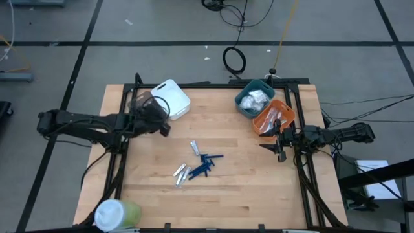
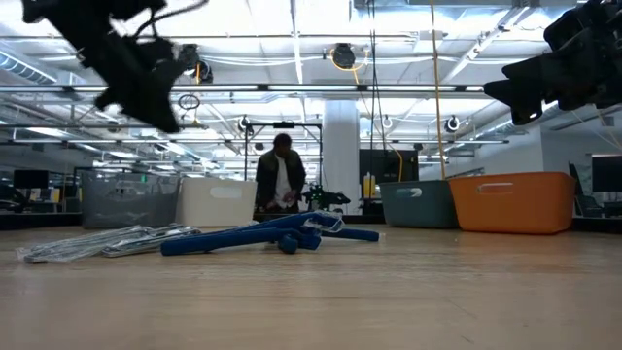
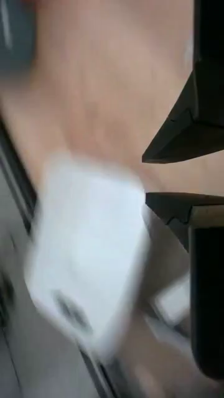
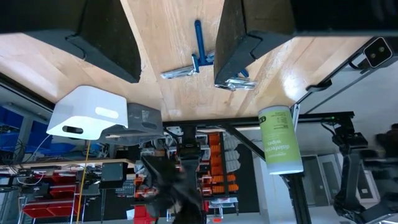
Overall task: Pick & Place Travel size toiletries
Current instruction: Put the silver nail cutter into the black bin
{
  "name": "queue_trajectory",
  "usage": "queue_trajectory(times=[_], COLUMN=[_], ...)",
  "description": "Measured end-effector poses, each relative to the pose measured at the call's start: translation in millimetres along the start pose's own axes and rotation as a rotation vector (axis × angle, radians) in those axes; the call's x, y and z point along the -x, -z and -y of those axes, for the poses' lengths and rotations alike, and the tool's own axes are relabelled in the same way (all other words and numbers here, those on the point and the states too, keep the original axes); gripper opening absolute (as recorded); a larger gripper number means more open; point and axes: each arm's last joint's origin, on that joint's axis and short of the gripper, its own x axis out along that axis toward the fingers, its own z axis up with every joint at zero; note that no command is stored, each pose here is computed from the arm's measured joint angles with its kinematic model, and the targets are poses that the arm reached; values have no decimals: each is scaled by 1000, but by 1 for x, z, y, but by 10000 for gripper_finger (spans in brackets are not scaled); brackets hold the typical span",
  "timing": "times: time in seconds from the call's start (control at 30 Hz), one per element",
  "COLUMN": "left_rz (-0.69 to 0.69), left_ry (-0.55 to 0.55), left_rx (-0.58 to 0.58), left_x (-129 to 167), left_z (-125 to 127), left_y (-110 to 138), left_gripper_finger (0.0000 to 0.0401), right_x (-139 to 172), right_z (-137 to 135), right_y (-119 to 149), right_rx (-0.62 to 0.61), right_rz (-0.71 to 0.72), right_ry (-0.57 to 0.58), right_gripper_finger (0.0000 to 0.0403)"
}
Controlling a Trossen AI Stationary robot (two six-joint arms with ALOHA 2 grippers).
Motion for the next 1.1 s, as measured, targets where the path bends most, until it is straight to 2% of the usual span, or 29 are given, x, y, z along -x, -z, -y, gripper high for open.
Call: queue_trajectory(times=[0.13, 0.2, 0.33, 0.47, 0.6, 0.73, 0.8, 0.93, 1.1], left_rz=[119, 182, 184, 107, 62, 41, 75, 122, 63], left_ry=[297, 365, 405, 436, 475, 610, 672, 694, 681], left_rx=[-81, -92, -105, -136, -253, -445, -536, -716, -739], left_x=[7, 8, -3, -26, -49, -67, -72, -84, -97], left_z=[22, 31, 46, 62, 78, 92, 100, 110, 112], left_y=[-17, -22, -20, -9, 5, 19, 24, 37, 51], left_gripper_finger=[81, 81, 93, 142, 205, 244, 254, 259, 248], right_x=[0, 0, 0, 0, 0, 0, 0, 0, 0], right_z=[0, 0, 0, 0, 0, 0, 0, 0, 0], right_y=[0, 0, 0, 0, 0, 0, 0, 0, 0], right_rx=[0, 0, 0, 0, 0, 0, 0, 0, 0], right_rz=[0, 0, 0, 0, 0, 0, -1, -1, 0], right_ry=[0, 0, 0, 0, 0, 0, 0, 0, 0], right_gripper_finger=[192, 192, 192, 192, 192, 192, 192, 192, 192])
